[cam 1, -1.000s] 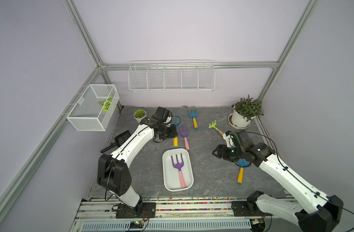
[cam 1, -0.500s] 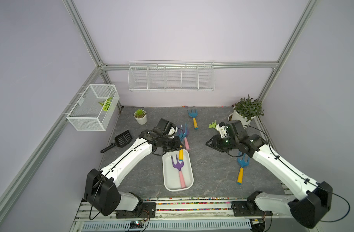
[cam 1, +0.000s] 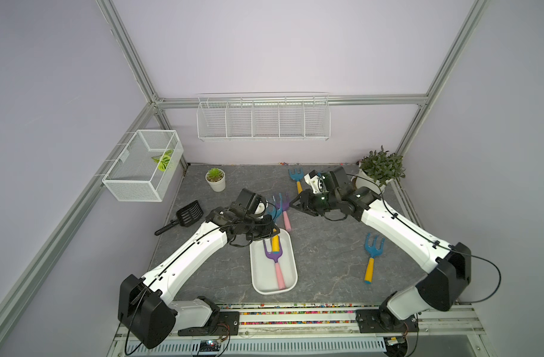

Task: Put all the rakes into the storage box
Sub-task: Pick up the rake at the center of the board.

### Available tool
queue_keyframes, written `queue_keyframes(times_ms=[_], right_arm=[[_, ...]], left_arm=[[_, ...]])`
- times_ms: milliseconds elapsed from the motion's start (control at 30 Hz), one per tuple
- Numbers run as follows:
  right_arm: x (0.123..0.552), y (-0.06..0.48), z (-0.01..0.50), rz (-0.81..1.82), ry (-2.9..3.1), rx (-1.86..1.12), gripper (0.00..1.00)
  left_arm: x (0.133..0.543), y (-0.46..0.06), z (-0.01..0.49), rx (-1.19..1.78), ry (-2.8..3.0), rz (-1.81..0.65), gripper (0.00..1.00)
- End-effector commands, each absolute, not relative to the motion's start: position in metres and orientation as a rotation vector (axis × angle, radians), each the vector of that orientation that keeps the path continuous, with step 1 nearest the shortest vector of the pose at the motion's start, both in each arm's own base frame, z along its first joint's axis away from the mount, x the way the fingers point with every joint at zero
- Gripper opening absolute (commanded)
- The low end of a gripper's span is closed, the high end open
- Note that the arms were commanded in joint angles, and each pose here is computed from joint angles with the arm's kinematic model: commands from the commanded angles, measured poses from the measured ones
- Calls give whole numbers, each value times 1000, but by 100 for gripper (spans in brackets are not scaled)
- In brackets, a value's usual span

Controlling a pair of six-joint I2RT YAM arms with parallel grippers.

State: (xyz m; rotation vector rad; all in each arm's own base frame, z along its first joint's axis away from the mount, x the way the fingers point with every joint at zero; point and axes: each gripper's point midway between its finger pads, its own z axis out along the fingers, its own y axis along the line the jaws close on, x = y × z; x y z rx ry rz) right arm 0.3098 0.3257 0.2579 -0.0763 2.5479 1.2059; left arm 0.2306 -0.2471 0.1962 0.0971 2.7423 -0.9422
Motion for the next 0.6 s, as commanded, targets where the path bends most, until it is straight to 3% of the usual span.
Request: queue_keyframes(times_ms=[0, 367, 567], right_arm=[[309, 341, 261, 1243, 2551, -112, 40], [313, 351, 237, 1202, 2622, -116, 38], [315, 359, 230, 1212, 2634, -125, 32]], left_arm=[[222, -247, 195, 117, 2752, -956, 0], [217, -248, 200, 149, 2739, -980, 0], [215, -250, 204, 166, 2729, -1006, 0]])
